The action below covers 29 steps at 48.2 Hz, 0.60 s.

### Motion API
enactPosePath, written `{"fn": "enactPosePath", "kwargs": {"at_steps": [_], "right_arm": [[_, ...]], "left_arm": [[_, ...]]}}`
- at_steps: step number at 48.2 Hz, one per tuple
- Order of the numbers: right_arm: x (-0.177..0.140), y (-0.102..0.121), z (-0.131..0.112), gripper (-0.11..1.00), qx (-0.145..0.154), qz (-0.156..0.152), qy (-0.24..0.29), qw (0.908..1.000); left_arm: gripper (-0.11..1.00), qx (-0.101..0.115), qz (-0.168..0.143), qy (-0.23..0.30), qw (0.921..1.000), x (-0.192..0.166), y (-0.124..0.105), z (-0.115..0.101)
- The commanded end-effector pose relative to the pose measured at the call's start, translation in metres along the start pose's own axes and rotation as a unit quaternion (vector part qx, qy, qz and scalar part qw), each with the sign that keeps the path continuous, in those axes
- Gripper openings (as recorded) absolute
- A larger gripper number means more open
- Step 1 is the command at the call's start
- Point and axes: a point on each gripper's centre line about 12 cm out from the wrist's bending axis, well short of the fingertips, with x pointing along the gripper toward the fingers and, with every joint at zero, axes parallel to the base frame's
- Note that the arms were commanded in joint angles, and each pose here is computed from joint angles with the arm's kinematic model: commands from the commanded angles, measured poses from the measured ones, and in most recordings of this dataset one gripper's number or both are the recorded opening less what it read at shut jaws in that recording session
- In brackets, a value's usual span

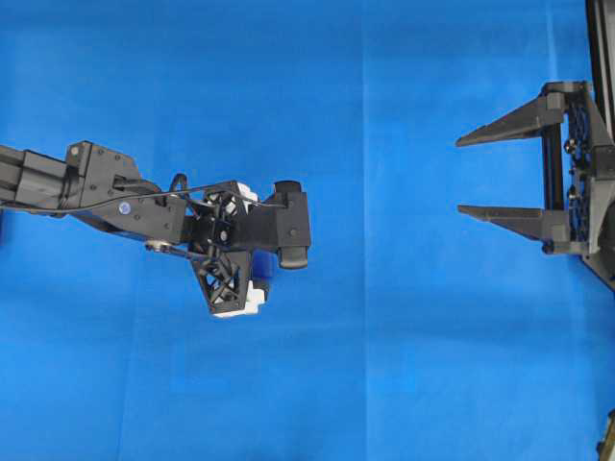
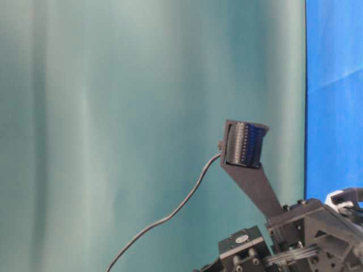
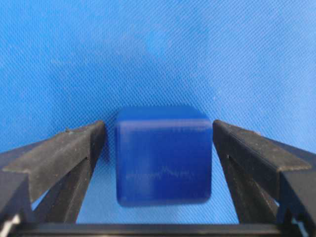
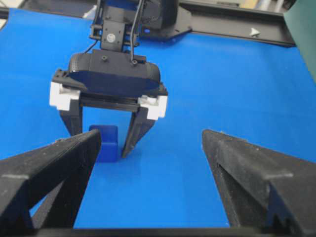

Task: Handover the blue block to the right arm after grasping it with the left arm, then place it in the designated position.
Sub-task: 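Close the left gripper on the blue cube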

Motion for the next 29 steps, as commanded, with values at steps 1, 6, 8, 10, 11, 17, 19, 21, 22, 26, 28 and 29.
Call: {"fn": "enactPosePath", "kwargs": {"at_steps": [1, 6, 8, 10, 11, 17, 19, 21, 22, 26, 28, 29], "right_arm": [[0.0019, 0.0002, 0.0116, 0.97, 0.001, 0.000, -0.018, 0.9998], [0.0019, 0.0002, 0.0126, 0.97, 0.001, 0.000, -0.020, 0.9998], [0.0019, 0.0002, 0.0126, 0.97, 0.001, 0.000, -0.020, 0.9998], [0.0019, 0.0002, 0.0126, 0.97, 0.001, 0.000, -0.020, 0.9998], [0.0019, 0.0002, 0.0126, 0.97, 0.001, 0.000, -0.020, 0.9998], [0.0019, 0.0002, 0.0126, 0.97, 0.002, 0.000, -0.020, 0.9998], [0.0020, 0.0002, 0.0132, 0.97, 0.002, 0.000, -0.021, 0.9998], [0.0020, -0.0001, 0.0132, 0.97, 0.002, -0.001, -0.021, 0.9998], [0.0020, -0.0001, 0.0132, 0.97, 0.002, -0.001, -0.021, 0.9998], [0.0020, 0.0002, 0.0132, 0.97, 0.002, 0.000, -0.021, 0.9998], [0.0020, 0.0002, 0.0132, 0.97, 0.002, 0.000, -0.021, 0.9998], [0.0021, -0.0001, 0.0139, 0.97, 0.002, -0.001, -0.022, 0.9998]], "left_arm": [[0.93, 0.001, -0.002, -0.010, 0.9999, -0.0028, -0.0010, 0.0051], [0.92, 0.001, -0.001, -0.008, 1.0000, -0.0033, -0.0010, 0.0049], [0.90, 0.000, -0.001, -0.010, 0.9999, -0.0036, -0.0005, 0.0063], [0.87, -0.004, -0.001, -0.010, 0.9999, -0.0032, 0.0006, 0.0068], [0.84, -0.005, -0.001, -0.011, 0.9999, -0.0035, 0.0004, 0.0078], [0.53, 0.000, 0.001, -0.003, 1.0000, -0.0052, -0.0002, 0.0078], [0.48, -0.001, 0.003, 0.003, 1.0000, -0.0049, 0.0006, 0.0072], [0.49, 0.000, 0.003, 0.007, 1.0000, -0.0053, 0.0000, 0.0070], [0.49, 0.000, 0.003, 0.008, 1.0000, -0.0054, 0.0000, 0.0073], [0.49, 0.002, 0.003, 0.011, 0.9999, -0.0059, -0.0008, 0.0077], [0.49, 0.002, 0.004, 0.013, 0.9999, -0.0055, -0.0007, 0.0074], [0.49, 0.002, 0.004, 0.013, 0.9999, -0.0062, -0.0008, 0.0082]]}}
